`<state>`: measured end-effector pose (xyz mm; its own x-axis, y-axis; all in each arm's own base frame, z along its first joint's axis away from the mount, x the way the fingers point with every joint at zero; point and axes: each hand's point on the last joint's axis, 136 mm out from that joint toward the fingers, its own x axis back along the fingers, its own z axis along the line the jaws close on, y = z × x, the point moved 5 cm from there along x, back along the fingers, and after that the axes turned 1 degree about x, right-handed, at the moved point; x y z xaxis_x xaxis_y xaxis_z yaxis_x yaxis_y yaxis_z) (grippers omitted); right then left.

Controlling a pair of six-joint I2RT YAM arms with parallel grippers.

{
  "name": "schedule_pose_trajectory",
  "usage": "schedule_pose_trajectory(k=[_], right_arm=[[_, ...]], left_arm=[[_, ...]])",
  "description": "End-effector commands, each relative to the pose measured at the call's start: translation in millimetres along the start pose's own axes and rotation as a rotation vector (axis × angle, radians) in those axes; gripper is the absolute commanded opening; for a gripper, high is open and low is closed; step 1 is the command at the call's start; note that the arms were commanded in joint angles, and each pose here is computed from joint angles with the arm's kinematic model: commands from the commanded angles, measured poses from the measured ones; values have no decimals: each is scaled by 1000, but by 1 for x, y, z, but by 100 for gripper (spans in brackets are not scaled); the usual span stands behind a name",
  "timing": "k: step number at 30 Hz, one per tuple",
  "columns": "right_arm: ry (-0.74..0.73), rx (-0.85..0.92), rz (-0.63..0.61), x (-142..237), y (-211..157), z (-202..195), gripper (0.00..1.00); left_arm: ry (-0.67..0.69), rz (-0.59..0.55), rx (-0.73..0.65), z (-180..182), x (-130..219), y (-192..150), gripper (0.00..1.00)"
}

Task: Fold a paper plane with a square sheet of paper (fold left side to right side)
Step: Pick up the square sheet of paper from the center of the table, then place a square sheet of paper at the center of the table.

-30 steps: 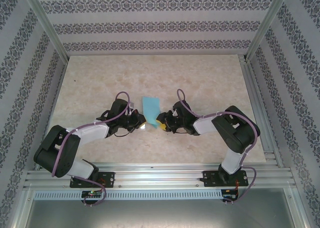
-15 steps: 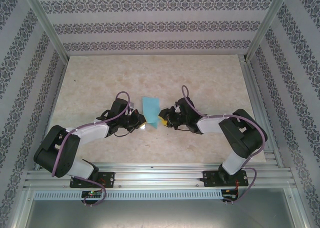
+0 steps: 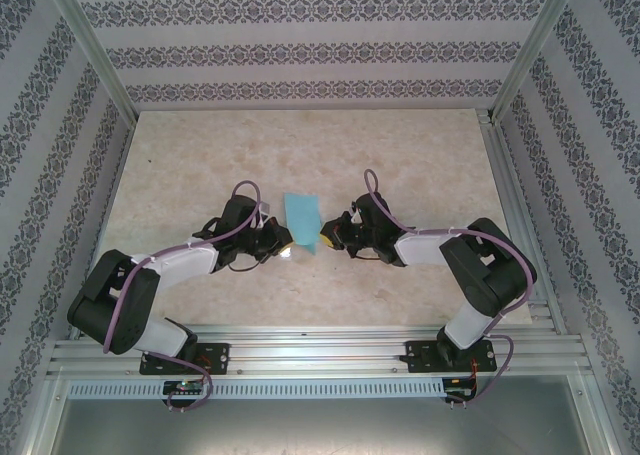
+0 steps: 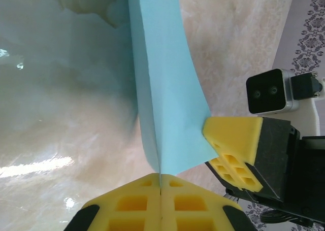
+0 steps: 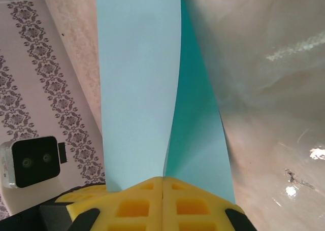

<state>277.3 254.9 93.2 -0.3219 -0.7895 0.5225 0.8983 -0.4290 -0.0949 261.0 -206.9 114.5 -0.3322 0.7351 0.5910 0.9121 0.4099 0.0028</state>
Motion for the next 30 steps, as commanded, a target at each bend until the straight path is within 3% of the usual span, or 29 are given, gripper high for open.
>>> schedule_pose_trajectory(k=[1,10,18,22,30], right_arm=[[54,65,-29,13,4,28,0],[54,155,-114,65,14,57,0],[27,184,-188,108,23,55,0],[-30,194,-211,122,24,41,0],[-122,202,-149,111,17,8,0]], left_arm=[[-81,-2,-124,-41,9,0,0],[-137,9,-239,-101,6,-1,0],[-171,39,-312,-143,-17,-18,1],[-153,64,-307,-139,-34,-28,2],[-78,73,-214,-88,-55,-40,3]])
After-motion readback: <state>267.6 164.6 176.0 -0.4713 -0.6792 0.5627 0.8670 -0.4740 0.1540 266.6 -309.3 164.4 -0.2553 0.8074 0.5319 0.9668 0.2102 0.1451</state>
